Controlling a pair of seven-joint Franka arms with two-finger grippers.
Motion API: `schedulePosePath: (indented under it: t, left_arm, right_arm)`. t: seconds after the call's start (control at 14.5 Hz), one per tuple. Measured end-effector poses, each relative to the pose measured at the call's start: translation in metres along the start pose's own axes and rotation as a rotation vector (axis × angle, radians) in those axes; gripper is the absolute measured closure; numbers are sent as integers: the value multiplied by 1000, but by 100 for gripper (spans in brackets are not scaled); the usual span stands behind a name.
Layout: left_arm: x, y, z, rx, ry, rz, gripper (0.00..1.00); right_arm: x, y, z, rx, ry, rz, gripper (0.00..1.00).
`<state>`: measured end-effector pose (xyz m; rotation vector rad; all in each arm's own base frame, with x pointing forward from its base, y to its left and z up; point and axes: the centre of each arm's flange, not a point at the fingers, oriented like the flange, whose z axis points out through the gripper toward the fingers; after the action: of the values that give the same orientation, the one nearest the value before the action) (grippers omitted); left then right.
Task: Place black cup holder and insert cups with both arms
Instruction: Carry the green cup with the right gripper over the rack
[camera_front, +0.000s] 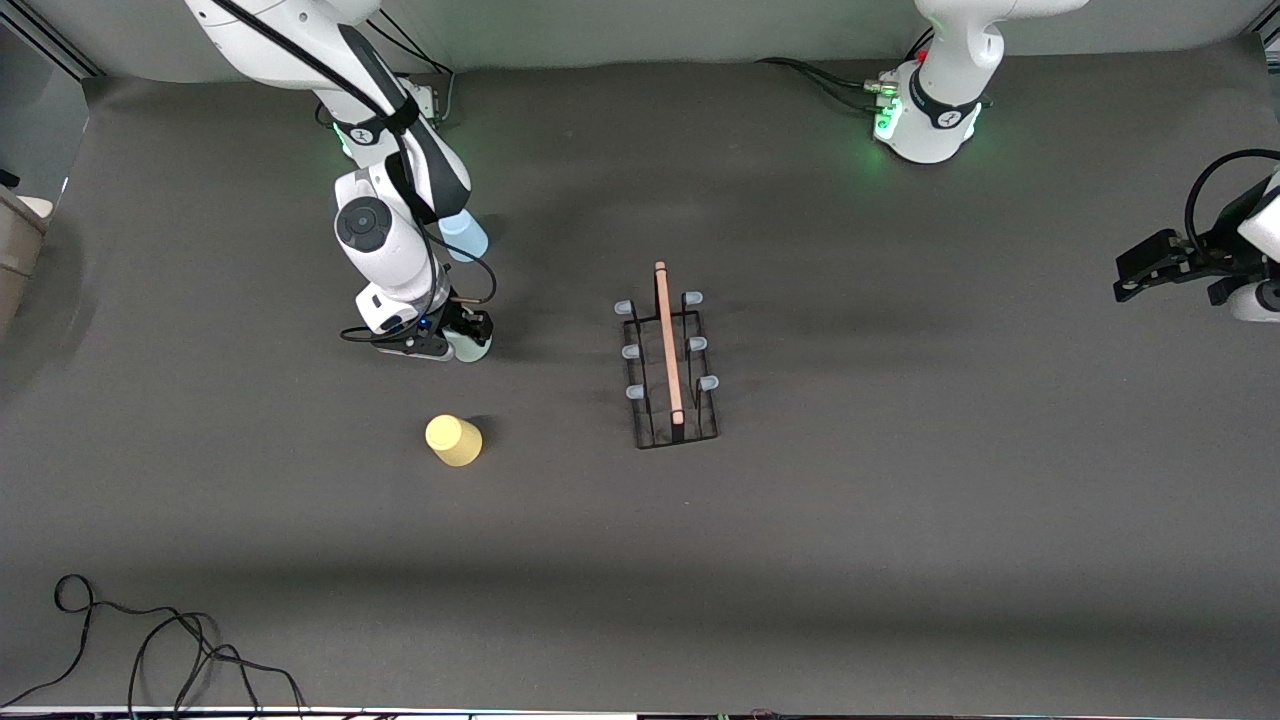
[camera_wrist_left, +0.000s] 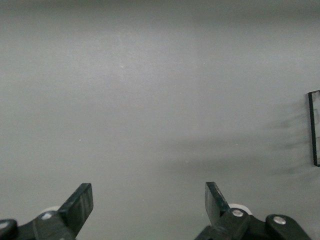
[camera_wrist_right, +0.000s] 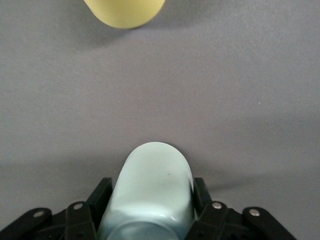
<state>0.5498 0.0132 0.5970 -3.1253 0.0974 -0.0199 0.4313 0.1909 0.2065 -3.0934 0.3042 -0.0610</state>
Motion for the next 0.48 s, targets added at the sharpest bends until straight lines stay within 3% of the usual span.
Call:
schedulePosePath:
  t: [0.48]
  left_arm:
    - [2, -2, -22, 16, 43, -1, 0]
  right_arm:
    - [33, -44, -109, 11, -32, 89, 32]
